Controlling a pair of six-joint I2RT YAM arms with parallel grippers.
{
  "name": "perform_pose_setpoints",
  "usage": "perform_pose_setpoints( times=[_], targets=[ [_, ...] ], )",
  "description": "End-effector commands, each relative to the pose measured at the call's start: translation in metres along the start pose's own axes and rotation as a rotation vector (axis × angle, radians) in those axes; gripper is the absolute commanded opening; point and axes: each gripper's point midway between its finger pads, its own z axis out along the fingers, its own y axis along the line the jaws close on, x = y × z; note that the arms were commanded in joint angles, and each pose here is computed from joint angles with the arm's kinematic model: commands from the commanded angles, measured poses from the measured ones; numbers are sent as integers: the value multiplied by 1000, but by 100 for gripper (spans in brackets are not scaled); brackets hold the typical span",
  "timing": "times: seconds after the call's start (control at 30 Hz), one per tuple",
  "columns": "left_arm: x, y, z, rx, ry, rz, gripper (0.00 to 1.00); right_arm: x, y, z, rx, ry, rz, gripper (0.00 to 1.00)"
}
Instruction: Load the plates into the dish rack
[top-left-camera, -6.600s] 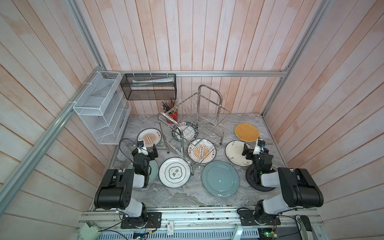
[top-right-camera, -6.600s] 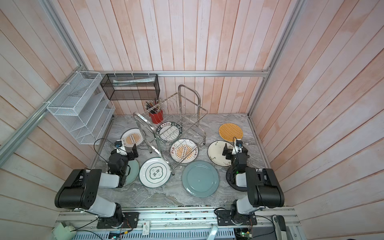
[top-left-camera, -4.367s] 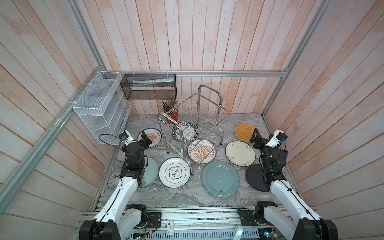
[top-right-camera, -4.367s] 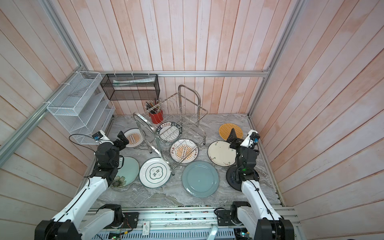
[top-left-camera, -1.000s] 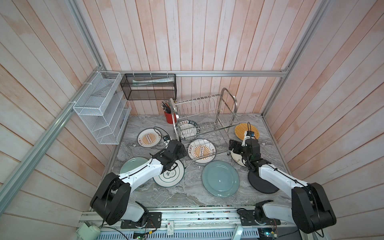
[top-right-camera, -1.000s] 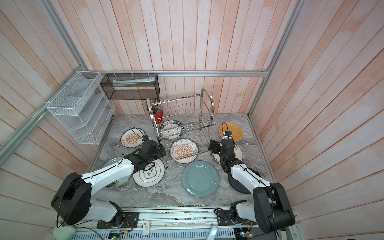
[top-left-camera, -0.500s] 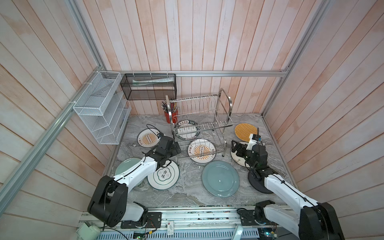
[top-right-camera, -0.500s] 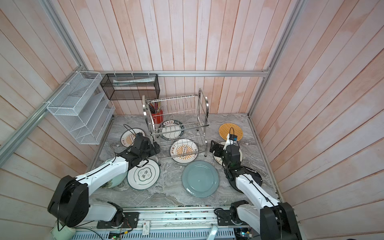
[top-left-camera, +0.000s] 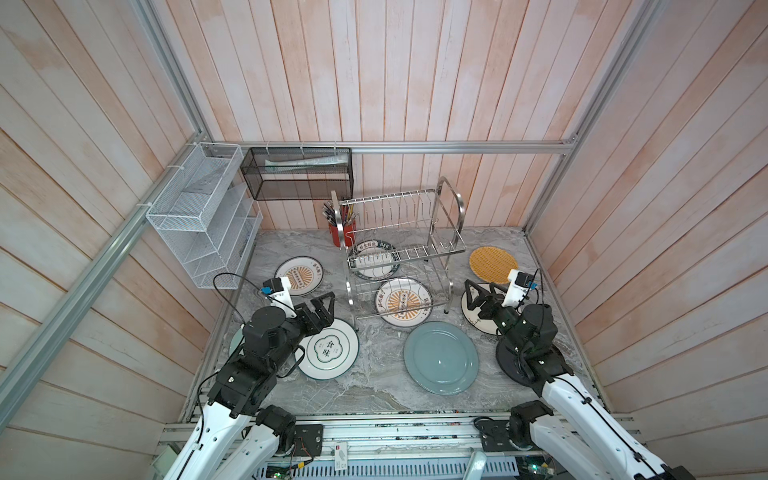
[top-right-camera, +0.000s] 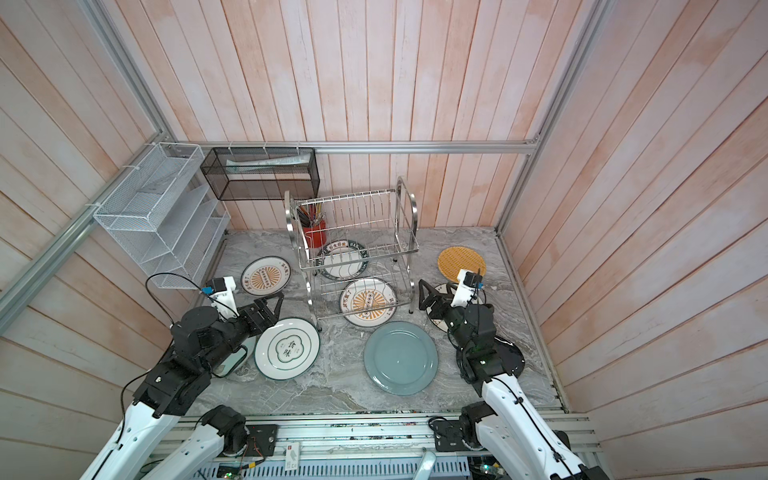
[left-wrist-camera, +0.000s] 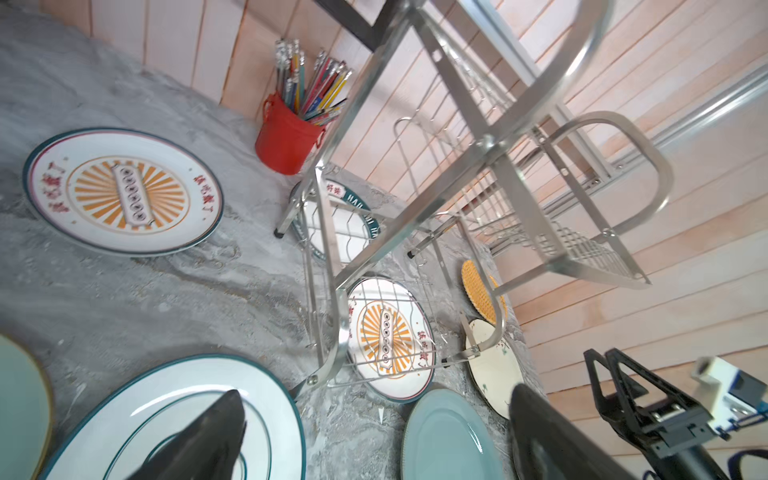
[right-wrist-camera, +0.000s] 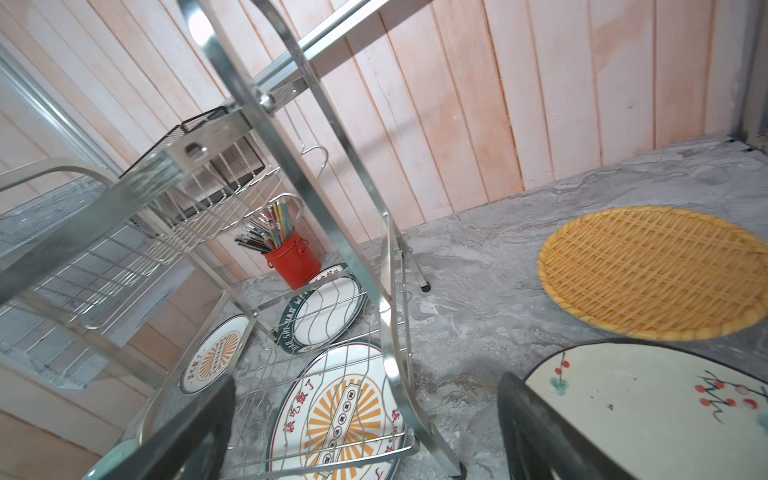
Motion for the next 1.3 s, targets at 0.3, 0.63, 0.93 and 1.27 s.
perform_pose_setpoints(
  times=[0.3,0.63,0.93,1.27],
  targets=[
    [-24,93,74,19,65,-420,99,42,76,-19,-425,68,-29,98],
    [-12,185,140,-68,138,-585,89,70,108,-18,-557,133,-56,98],
    [-2,222,172,-121,156,-649,78,73,120,-23,-599,132,-63,98],
    [-1,250,198,-195,166,-720,67,78,121,-21,-595,142,-69,98]
  ],
)
